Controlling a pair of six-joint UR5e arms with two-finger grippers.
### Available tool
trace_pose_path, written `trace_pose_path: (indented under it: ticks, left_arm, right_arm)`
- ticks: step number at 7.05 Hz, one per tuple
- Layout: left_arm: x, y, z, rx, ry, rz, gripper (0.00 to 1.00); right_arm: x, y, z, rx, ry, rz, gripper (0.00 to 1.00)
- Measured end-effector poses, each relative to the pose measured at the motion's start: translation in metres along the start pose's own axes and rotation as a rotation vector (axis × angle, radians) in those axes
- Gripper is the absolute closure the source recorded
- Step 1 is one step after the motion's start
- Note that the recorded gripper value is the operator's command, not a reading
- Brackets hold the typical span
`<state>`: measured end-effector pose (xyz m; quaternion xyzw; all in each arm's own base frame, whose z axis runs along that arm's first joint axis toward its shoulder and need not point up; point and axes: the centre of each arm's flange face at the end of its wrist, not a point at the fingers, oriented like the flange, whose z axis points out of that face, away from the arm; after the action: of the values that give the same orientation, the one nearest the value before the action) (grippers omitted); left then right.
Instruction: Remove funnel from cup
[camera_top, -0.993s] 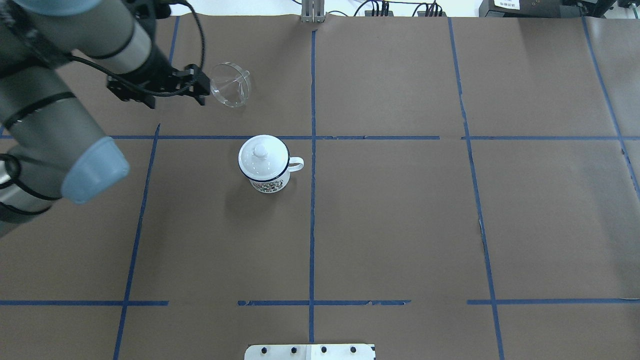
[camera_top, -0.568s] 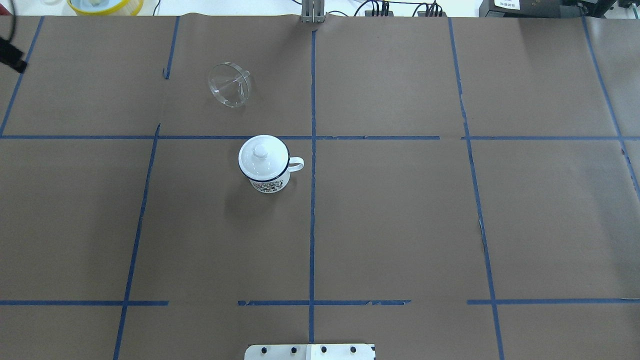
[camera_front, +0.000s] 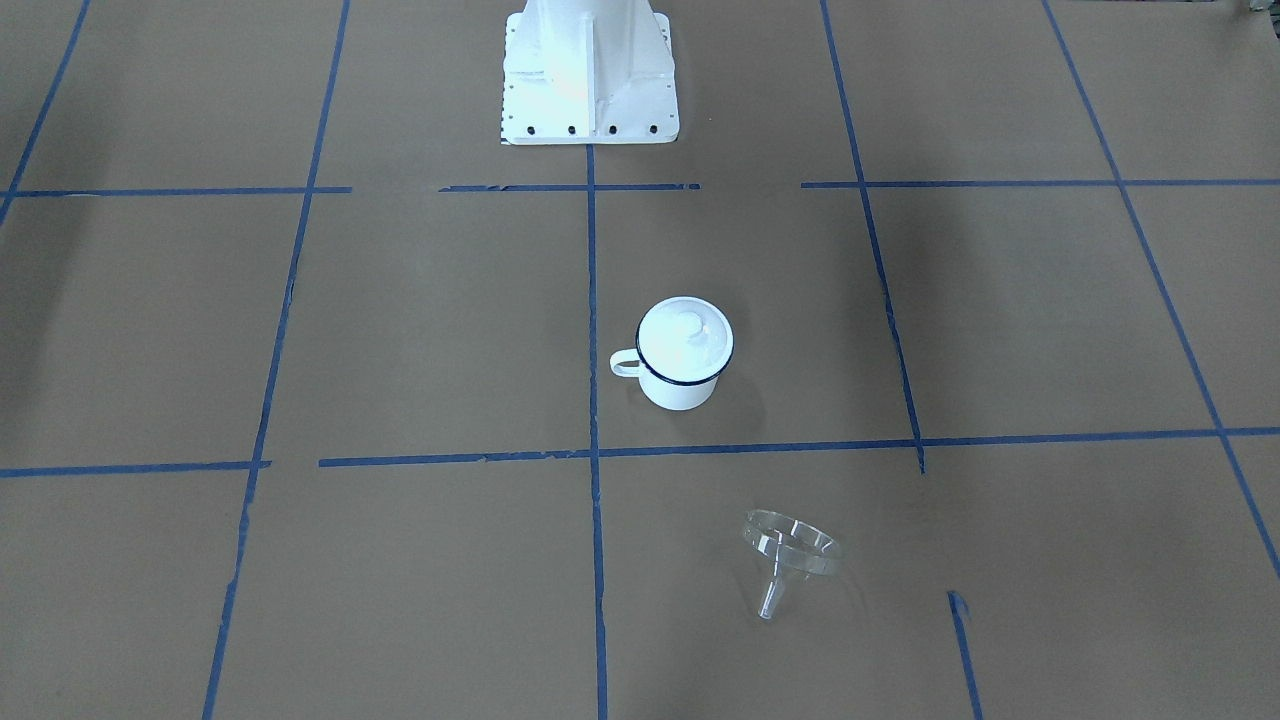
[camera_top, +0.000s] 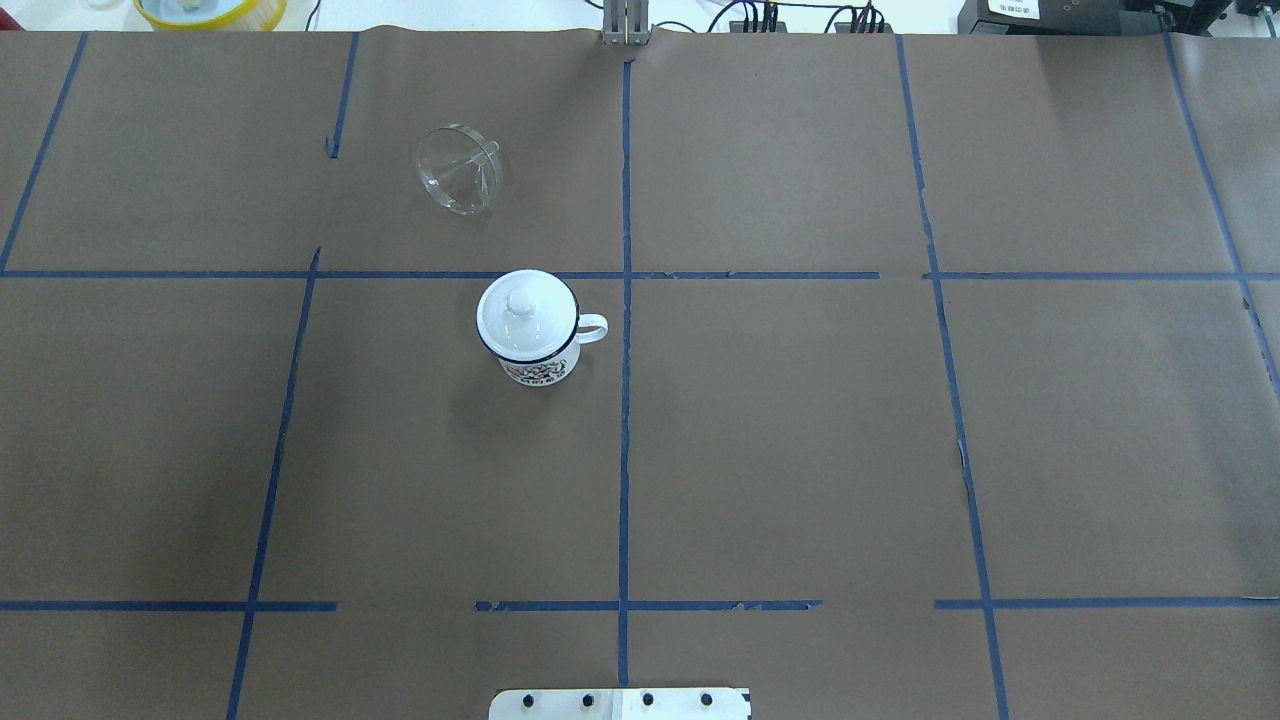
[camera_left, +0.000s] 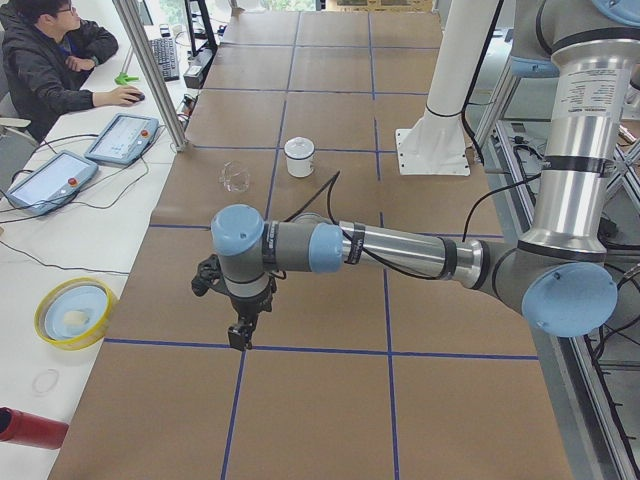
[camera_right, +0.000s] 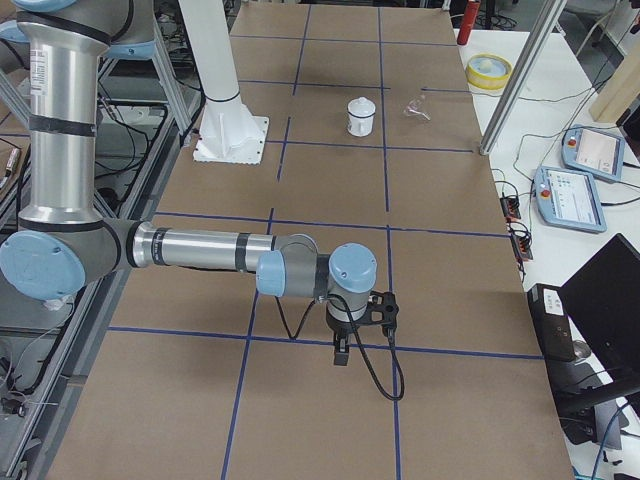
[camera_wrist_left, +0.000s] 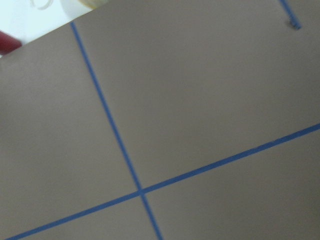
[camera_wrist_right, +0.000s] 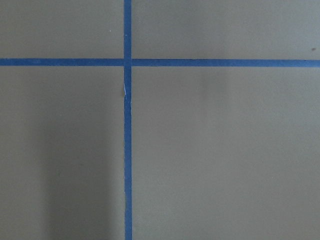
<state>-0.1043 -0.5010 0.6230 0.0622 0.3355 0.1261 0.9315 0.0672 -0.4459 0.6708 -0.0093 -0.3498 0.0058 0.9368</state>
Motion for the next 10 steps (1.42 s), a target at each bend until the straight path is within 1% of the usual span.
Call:
trace_pose_path:
  ticks: [2,4,6,7,8,10]
  left_arm:
    - [-0.016,0.025,0.005,0.003,0.044,-0.057,0.0]
    - [-0.02,0.043,0.014,-0.005,0.067,-0.08,0.0]
    - [-0.02,0.05,0.02,-0.004,0.091,-0.103,0.0]
    - [-0.018,0.05,0.019,-0.001,0.103,-0.151,0.0]
    - [-0.016,0.049,0.017,0.005,0.106,-0.197,0.0]
    - [-0.015,0.047,0.014,0.018,0.098,-0.217,0.0]
  right_arm:
    - [0.0,0.0,0.0,0.0,0.0,0.0,0.0]
    - [0.0,0.0,0.0,0.0,0.0,0.0,0.0]
    - [0.0,0.0,0.0,0.0,0.0,0.0,0.0]
    - [0.0,0.0,0.0,0.0,0.0,0.0,0.0]
    - [0.0,0.0,0.0,0.0,0.0,0.0,0.0]
    - [0.0,0.0,0.0,0.0,0.0,0.0,0.0]
